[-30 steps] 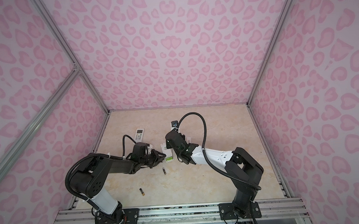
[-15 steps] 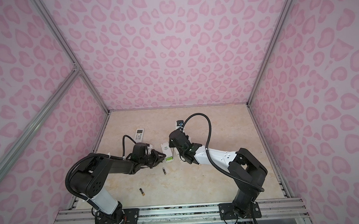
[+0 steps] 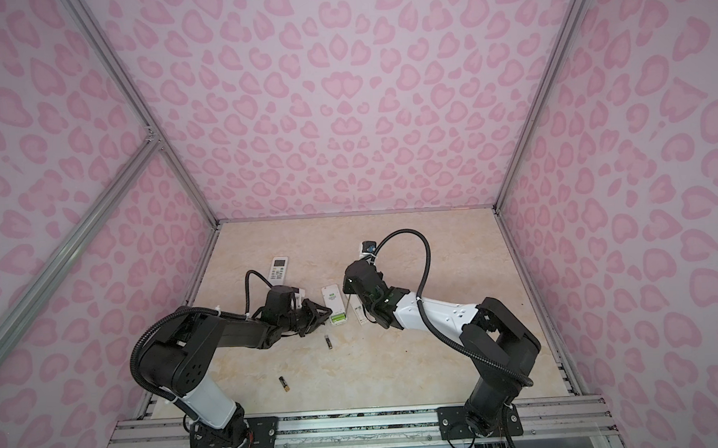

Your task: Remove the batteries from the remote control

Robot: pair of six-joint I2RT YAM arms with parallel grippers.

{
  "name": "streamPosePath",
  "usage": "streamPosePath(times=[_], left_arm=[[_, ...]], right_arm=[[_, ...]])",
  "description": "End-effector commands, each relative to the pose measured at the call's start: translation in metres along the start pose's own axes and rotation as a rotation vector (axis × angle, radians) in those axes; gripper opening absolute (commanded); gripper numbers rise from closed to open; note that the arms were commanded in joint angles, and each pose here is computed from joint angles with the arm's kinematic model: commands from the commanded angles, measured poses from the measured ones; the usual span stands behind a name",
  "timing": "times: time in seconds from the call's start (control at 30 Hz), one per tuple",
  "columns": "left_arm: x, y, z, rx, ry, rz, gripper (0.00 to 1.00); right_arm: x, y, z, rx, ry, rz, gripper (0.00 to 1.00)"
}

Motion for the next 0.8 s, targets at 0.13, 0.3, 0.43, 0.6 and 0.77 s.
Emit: streamPosePath(times=[0.13,0.3,0.43,0.6,0.77], left_arm=[[0.003,0.036,0.021,0.117,0.083,-0.193,0.25],[0.003,0.035,0.021,0.115,0.081,-0.191,0.25],[0.003,0.035,0.021,0.114,0.079,-0.193,0.25],[0.003,0.035,0.02,0.114,0.079,-0.193,0.25],[0.002,0.034,0.02,0.114,0.08,-0.191,0.25]], right_arm=[[0.0,0.01,-0.005,-0.159,0.0,-0.112,0.0],[0.0,0.006,-0.006,-0.184,-0.004,-0.113,0.0],[0.0,0.001,-0.006,-0.219,-0.002,-0.114,0.0],[0.001,-0.002,-0.007,-0.24,-0.005,-0.116,0.0],[0.002,-0.004,-0.009,-0.258,-0.011,-0.119,0.0]])
Point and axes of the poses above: each gripper's point midway between its finger pads, its own x axis back along the fingers, its own y axis along the line the jaws close on, z = x × y, the point moved 8 cm from there along x, back along the fingers, and after that the axes turned 5 degrees about -x, right-handed, at the moved point
